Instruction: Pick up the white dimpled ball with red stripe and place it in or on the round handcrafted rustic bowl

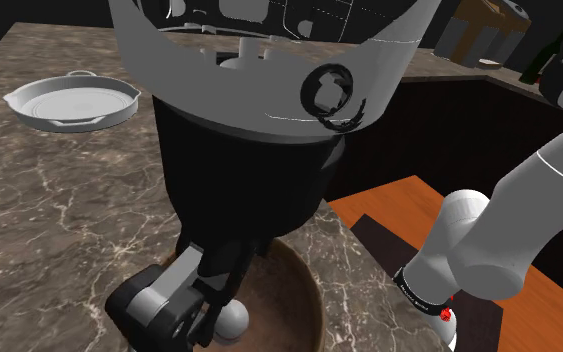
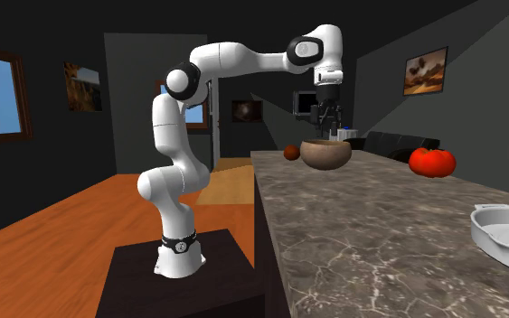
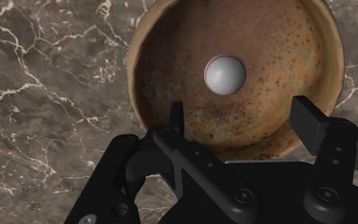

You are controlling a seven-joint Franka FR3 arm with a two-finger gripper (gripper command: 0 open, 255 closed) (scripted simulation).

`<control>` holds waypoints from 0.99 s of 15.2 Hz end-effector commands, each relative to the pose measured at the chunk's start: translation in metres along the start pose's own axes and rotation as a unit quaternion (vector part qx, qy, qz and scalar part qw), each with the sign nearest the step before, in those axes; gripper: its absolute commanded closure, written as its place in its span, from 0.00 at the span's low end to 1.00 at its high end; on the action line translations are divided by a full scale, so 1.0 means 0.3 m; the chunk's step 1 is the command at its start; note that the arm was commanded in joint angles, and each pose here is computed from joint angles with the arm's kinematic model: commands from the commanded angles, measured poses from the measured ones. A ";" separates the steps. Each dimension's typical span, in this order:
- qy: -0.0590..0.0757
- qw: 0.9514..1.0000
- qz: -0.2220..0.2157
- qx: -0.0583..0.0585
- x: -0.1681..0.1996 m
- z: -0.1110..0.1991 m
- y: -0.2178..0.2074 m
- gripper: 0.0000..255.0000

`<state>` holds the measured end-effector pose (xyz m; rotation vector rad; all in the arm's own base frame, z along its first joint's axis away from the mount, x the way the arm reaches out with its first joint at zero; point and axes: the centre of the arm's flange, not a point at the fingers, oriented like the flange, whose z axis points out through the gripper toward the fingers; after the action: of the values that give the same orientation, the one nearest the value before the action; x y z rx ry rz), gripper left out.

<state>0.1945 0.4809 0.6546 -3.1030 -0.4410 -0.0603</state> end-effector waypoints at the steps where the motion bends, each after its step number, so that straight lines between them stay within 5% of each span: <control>1: 0.000 1.000 0.000 0.000 0.000 0.000 0.000 0.00; 4: 0.000 1.000 0.000 0.000 0.000 0.000 0.000 0.00; 8: 0.000 1.000 0.000 0.000 0.000 -0.167 0.000 0.00; 15: 0.000 1.000 0.000 0.000 0.000 -0.167 0.000 0.00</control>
<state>0.1927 0.4803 0.7044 -3.1029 -0.4410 -0.0604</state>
